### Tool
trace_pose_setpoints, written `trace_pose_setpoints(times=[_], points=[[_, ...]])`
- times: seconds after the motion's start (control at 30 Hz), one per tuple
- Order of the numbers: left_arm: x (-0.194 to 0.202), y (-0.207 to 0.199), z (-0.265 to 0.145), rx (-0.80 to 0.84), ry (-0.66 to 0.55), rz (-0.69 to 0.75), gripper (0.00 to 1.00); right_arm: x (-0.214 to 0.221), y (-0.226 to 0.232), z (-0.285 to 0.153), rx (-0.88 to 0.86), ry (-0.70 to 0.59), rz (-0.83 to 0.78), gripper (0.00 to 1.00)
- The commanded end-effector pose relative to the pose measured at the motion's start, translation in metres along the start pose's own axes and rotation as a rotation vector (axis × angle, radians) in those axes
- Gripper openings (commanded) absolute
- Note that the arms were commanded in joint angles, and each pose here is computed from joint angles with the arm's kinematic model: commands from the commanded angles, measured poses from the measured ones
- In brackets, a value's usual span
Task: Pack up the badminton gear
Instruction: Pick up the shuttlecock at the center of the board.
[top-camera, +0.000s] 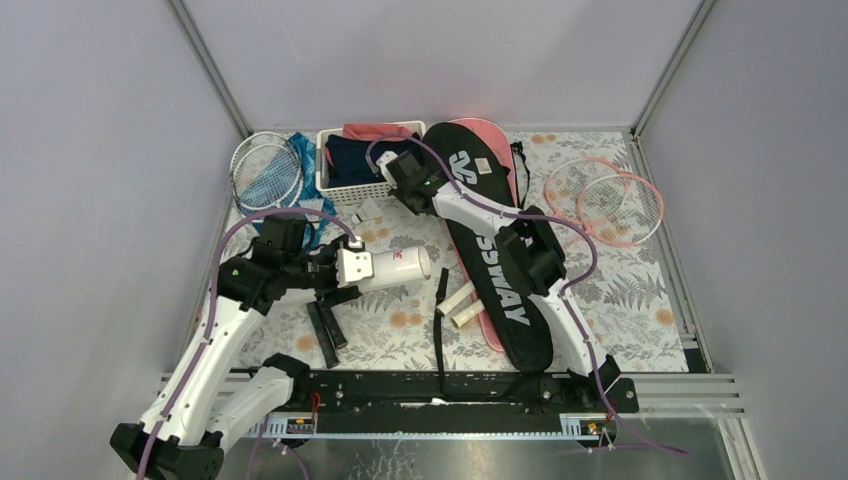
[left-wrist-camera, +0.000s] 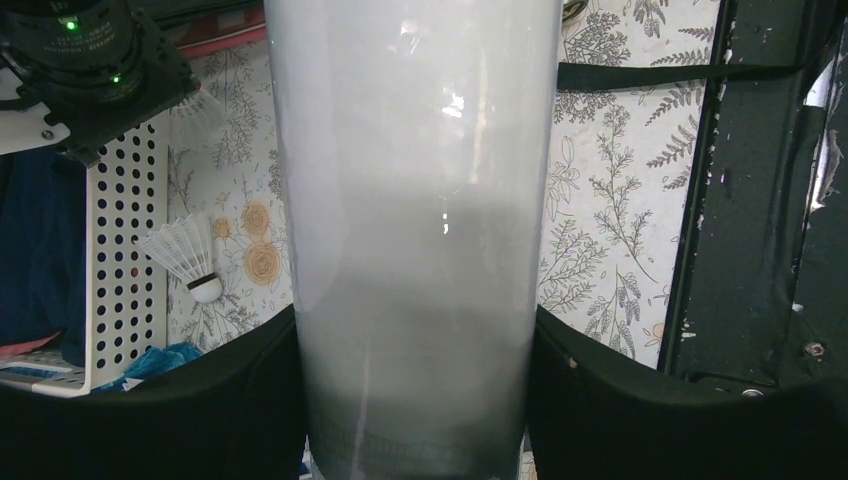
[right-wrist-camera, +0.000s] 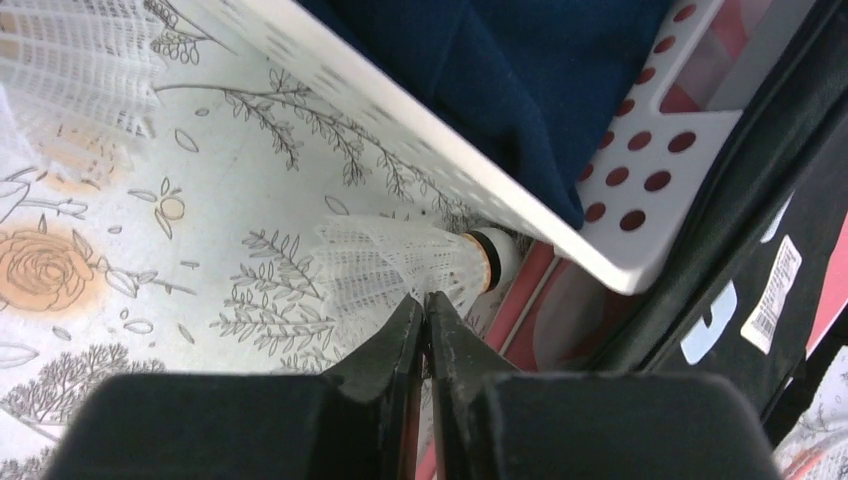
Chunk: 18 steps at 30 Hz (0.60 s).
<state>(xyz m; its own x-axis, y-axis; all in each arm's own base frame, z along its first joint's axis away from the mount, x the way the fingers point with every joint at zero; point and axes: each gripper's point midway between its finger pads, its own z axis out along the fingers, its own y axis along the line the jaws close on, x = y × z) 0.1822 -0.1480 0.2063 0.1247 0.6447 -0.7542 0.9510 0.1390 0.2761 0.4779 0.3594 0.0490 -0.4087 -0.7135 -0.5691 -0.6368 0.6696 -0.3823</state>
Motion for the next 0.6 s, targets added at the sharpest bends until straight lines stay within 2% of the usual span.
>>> trace_pose_setpoints(times=[0.0, 0.1, 0.37, 0.57], points=[[-0.004, 0.015, -0.002, -0.042, 0.003, 0.045, 0.59, -0.038, -0.020, -0.056, 0.005, -0.112, 0.032, 0.07], [-0.004, 0.021, 0.002, -0.041, 0.008, 0.056, 0.58, -0.047, -0.022, -0.087, -0.039, -0.164, 0.036, 0.00], [-0.021, 0.047, 0.004, -0.087, -0.027, 0.066, 0.57, -0.044, -0.039, -0.176, -0.113, -0.277, 0.023, 0.00], [-0.037, 0.062, 0.003, -0.095, -0.062, 0.100, 0.56, -0.021, -0.055, -0.236, -0.287, -0.355, 0.104, 0.00]])
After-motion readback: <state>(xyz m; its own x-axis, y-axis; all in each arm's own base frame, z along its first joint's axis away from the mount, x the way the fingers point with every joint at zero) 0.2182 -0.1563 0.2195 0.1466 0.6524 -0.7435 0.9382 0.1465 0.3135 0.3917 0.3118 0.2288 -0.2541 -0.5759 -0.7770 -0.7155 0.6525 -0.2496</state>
